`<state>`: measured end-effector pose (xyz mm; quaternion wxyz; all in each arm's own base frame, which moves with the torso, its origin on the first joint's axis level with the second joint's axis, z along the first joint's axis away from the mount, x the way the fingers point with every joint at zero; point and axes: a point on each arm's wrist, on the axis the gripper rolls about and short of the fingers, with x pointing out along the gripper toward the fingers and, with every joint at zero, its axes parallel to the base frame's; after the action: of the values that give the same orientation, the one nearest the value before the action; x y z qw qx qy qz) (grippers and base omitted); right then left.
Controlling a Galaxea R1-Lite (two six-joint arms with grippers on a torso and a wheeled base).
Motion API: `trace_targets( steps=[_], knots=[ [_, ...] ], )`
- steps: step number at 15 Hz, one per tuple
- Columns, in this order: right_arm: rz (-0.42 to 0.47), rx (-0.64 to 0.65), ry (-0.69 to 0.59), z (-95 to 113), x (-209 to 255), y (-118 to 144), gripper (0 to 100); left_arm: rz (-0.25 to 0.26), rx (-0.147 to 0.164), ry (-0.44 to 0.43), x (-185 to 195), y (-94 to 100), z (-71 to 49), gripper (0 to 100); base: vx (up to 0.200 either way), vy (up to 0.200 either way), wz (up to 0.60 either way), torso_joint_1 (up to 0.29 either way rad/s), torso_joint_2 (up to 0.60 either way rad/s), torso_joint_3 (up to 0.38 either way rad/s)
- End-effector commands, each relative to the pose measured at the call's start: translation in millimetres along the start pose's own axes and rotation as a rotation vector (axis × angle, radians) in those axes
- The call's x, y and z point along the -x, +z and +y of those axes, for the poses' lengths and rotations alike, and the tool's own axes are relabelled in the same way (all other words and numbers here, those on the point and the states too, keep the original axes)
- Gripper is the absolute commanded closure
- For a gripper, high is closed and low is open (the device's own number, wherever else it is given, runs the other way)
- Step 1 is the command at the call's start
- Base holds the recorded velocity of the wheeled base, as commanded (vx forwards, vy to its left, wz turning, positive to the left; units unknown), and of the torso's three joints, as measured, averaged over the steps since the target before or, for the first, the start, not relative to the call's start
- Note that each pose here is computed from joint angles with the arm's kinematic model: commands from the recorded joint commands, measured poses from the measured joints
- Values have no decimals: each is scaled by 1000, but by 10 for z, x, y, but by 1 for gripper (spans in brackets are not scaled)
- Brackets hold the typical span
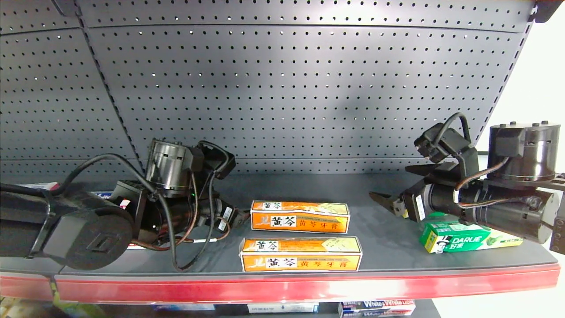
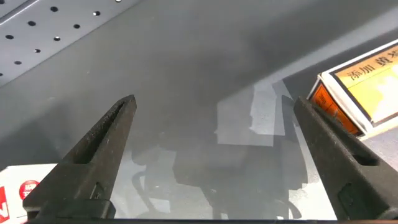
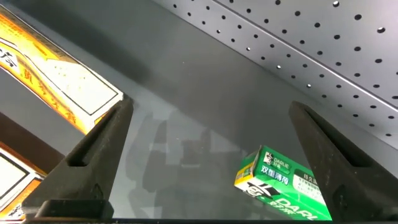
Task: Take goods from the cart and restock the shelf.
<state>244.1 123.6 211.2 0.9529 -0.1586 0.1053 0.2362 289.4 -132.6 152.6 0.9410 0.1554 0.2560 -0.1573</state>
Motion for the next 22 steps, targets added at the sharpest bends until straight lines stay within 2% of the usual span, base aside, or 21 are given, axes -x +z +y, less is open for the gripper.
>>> trace_targets(
  steps=[1, 5, 8, 13, 16, 18, 19, 22],
  knots=[
    [-3, 0, -1, 0, 10, 5, 0, -3, -1, -1, 25, -1, -5, 0, 0, 0, 0, 0, 0, 0],
    [20, 2, 9, 26, 8, -61, 0, 1, 2, 3, 139, -64, 23, 0, 0, 0, 0, 0, 0, 0],
    [40, 2, 16, 32, -19, -111, 0, -44, 28, 44, 243, 23, 166, 0, 0, 0, 0, 0, 0, 0],
    [69, 34, 31, 71, -117, -165, 0, -146, 45, 78, 476, 226, 243, 0, 0, 0, 0, 0, 0, 0],
    [70, 44, 34, 81, -103, -171, 0, -176, 55, 100, 618, 240, 295, 0, 0, 0, 0, 0, 0, 0],
    [71, 45, 36, 87, -102, -177, 0, -185, 60, 106, 664, 242, 313, 0, 0, 0, 0, 0, 0, 0],
    [75, 45, 39, 93, -119, -181, 0, -184, 70, 130, 698, 221, 366, 0, 0, 0, 0, 0, 0, 0],
    [87, 44, 39, 88, -191, -203, 0, -171, 84, 163, 823, 92, 448, 0, 0, 0, 0, 0, 0, 0]
  ],
)
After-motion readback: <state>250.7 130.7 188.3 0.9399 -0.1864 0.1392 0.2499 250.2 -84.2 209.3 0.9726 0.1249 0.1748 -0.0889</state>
